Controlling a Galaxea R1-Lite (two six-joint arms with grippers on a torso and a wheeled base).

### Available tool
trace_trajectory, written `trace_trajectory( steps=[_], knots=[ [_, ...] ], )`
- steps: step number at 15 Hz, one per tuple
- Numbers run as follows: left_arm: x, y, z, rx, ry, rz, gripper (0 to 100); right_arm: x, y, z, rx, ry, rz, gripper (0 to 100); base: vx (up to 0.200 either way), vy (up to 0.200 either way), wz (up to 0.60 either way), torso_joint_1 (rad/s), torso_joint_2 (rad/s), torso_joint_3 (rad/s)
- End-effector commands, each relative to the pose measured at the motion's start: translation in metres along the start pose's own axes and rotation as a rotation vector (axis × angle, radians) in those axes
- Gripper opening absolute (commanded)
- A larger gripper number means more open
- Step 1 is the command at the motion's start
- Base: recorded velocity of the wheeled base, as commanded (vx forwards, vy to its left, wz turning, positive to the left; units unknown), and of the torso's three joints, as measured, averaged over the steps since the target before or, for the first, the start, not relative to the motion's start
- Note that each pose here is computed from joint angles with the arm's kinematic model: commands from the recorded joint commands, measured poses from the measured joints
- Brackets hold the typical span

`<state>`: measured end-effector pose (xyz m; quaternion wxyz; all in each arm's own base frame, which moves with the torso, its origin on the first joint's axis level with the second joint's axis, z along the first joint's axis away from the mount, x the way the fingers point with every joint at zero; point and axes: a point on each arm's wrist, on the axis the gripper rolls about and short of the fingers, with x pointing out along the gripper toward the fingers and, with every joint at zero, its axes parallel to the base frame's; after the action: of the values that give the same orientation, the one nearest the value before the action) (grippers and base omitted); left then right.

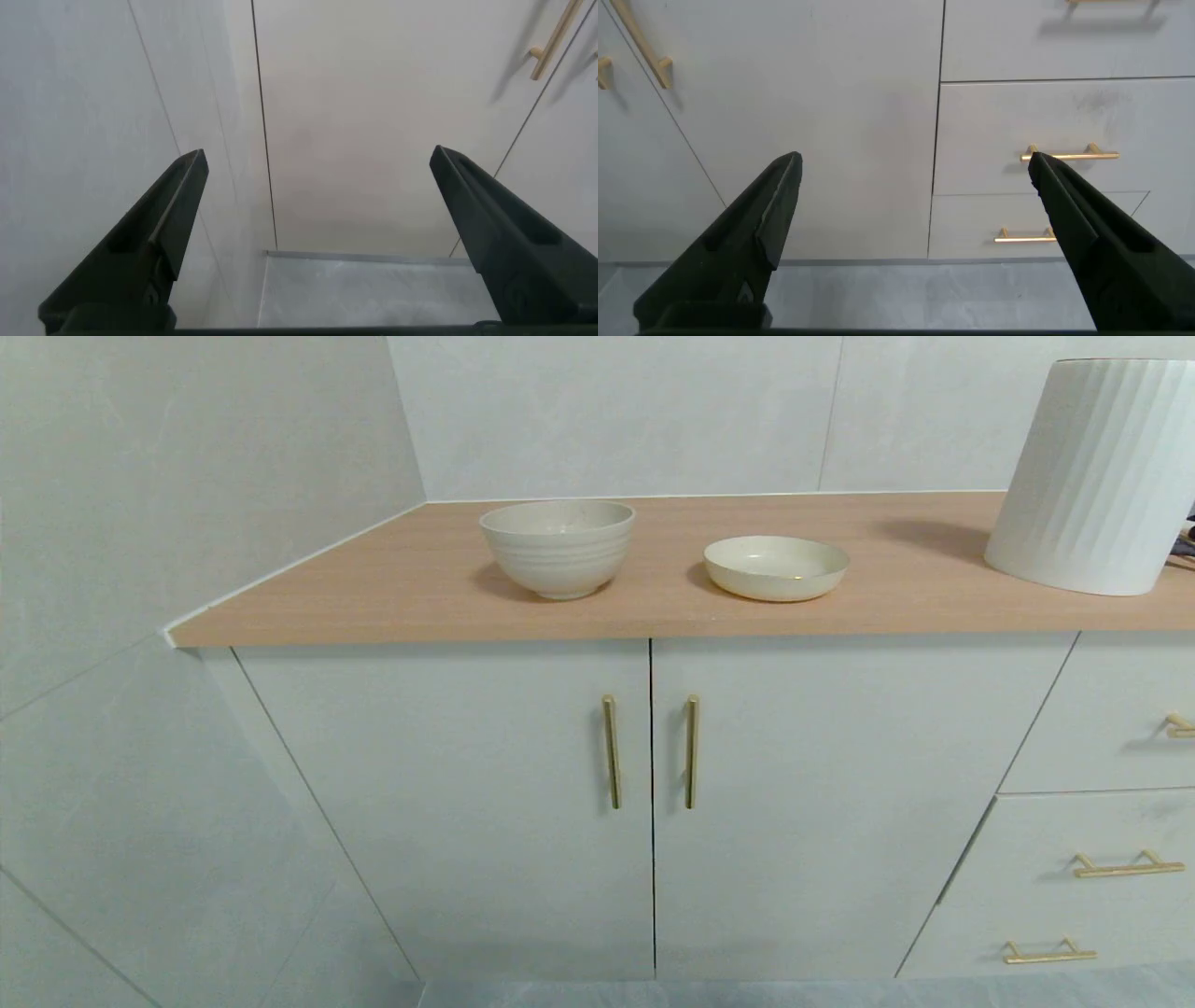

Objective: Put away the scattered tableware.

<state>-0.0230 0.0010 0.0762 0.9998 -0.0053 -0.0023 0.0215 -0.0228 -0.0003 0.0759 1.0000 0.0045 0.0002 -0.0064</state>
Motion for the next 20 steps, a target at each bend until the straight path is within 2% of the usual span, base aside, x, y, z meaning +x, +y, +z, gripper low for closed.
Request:
trace_trajectory(
  steps=[1, 4, 5, 6, 7, 8, 9, 10, 12, 13, 14, 15, 16, 20],
  knots=[
    [0.0, 0.0, 0.0, 0.0, 0.0, 0.0, 100, 0.0, 0.0, 0.0, 0.002, 0.001, 0.0, 100, 0.0, 0.0, 0.0, 0.0, 0.0, 0.0],
    [0.0, 0.0, 0.0, 0.0, 0.0, 0.0, 100, 0.0, 0.0, 0.002, -0.021, -0.013, -0.001, 100, 0.0, 0.0, 0.0, 0.0, 0.0, 0.0],
    [0.0, 0.0, 0.0, 0.0, 0.0, 0.0, 100, -0.007, 0.001, 0.03, -0.017, -0.114, 0.034, 100, 0.0, 0.0, 0.0, 0.0, 0.0, 0.0],
    [0.0, 0.0, 0.0, 0.0, 0.0, 0.0, 100, -0.009, 0.001, 0.047, -0.012, -0.14, 0.068, 100, 0.0, 0.0, 0.0, 0.0, 0.0, 0.0],
    [0.0, 0.0, 0.0, 0.0, 0.0, 0.0, 100, 0.003, 0.004, 0.083, -0.013, -0.047, 0.186, 100, 0.0, 0.0, 0.0, 0.0, 0.0, 0.0],
    [0.0, 0.0, 0.0, 0.0, 0.0, 0.0, 100, 0.024, 0.007, 0.097, -0.007, 0.052, 0.26, 100, 0.0, 0.0, 0.0, 0.0, 0.0, 0.0],
    [0.0, 0.0, 0.0, 0.0, 0.0, 0.0, 100, 0.037, 0.008, 0.105, -0.001, 0.103, 0.288, 100, 0.0, 0.0, 0.0, 0.0, 0.0, 0.0],
    [0.0, 0.0, 0.0, 0.0, 0.0, 0.0, 100, 0.074, 0.011, 0.125, 0.018, 0.212, 0.357, 100, 0.0, 0.0, 0.0, 0.0, 0.0, 0.0],
    [0.0, 0.0, 0.0, 0.0, 0.0, 0.0, 100, 0.126, 0.033, 0.147, 0.038, 0.302, 0.528, 100, 0.0, 0.0, 0.0, 0.0, 0.0, 0.0],
    [0.0, 0.0, 0.0, 0.0, 0.0, 0.0, 100, 0.137, 0.043, 0.149, 0.052, 0.323, 0.58, 100, 0.0, 0.0, 0.0, 0.0, 0.0, 0.0],
    [0.0, 0.0, 0.0, 0.0, 0.0, 0.0, 100, 0.164, 0.066, 0.149, 0.066, 0.385, 0.659, 100, 0.0, 0.0, 0.0, 0.0, 0.0, 0.0],
    [0.0, 0.0, 0.0, 0.0, 0.0, 0.0, 100, 0.172, 0.074, 0.149, 0.061, 0.403, 0.688, 100, 0.0, 0.0, 0.0, 0.0, 0.0, 0.0],
    [0.0, 0.0, 0.0, 0.0, 0.0, 0.0, 100, 0.195, 0.093, 0.145, 0.06, 0.457, 0.723, 100, 0.0, 0.0, 0.0, 0.0, 0.0, 0.0],
    [0.0, 0.0, 0.0, 0.0, 0.0, 0.0, 100, 0.235, 0.128, 0.137, 0.143, 0.546, 0.81, 100, 0.0, 0.0, 0.0, 0.0, 0.0, 0.0]
  ],
)
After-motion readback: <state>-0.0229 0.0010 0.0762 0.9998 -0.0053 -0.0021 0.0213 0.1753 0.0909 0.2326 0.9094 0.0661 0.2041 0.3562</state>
